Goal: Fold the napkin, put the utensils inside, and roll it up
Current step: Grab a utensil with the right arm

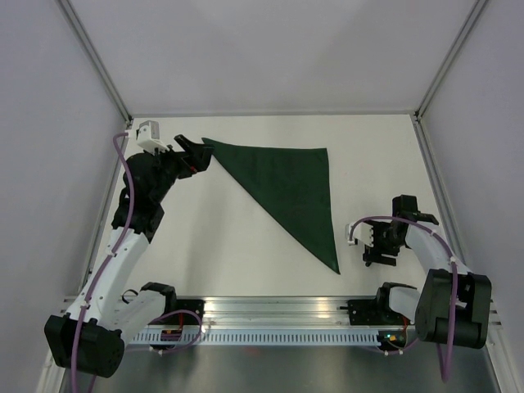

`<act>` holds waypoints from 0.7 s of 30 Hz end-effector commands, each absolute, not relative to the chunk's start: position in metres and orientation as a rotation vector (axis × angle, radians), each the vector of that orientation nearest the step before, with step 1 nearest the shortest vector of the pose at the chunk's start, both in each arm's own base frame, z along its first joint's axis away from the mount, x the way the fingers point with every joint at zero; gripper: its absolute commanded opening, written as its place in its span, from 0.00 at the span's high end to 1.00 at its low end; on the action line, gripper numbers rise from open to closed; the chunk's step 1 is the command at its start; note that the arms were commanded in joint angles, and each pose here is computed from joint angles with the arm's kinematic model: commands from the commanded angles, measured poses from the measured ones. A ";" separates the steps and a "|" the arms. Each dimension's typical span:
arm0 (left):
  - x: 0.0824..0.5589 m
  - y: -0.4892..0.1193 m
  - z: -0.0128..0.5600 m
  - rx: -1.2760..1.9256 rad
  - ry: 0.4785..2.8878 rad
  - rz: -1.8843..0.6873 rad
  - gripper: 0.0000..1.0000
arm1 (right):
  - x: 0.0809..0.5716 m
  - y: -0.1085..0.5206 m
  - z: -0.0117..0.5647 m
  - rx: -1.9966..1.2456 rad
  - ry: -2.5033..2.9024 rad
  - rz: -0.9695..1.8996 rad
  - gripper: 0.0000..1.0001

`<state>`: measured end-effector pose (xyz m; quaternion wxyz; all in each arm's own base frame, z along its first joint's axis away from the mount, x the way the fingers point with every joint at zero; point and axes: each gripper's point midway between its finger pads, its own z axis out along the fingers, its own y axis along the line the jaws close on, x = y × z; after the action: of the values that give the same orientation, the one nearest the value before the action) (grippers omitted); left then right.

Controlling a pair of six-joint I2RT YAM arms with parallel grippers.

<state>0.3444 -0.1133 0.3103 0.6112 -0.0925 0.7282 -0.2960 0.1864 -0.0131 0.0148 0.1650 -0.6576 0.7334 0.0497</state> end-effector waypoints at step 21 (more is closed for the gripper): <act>0.349 -0.109 0.337 -0.197 1.626 -0.653 0.00 | 0.259 -0.006 -0.007 -1.690 2.190 0.170 0.33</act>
<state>0.3451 -0.1130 0.3143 0.6124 -0.0931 0.7273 -0.2955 0.2377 -0.0093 0.0114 0.1616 -0.6131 0.7706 0.0644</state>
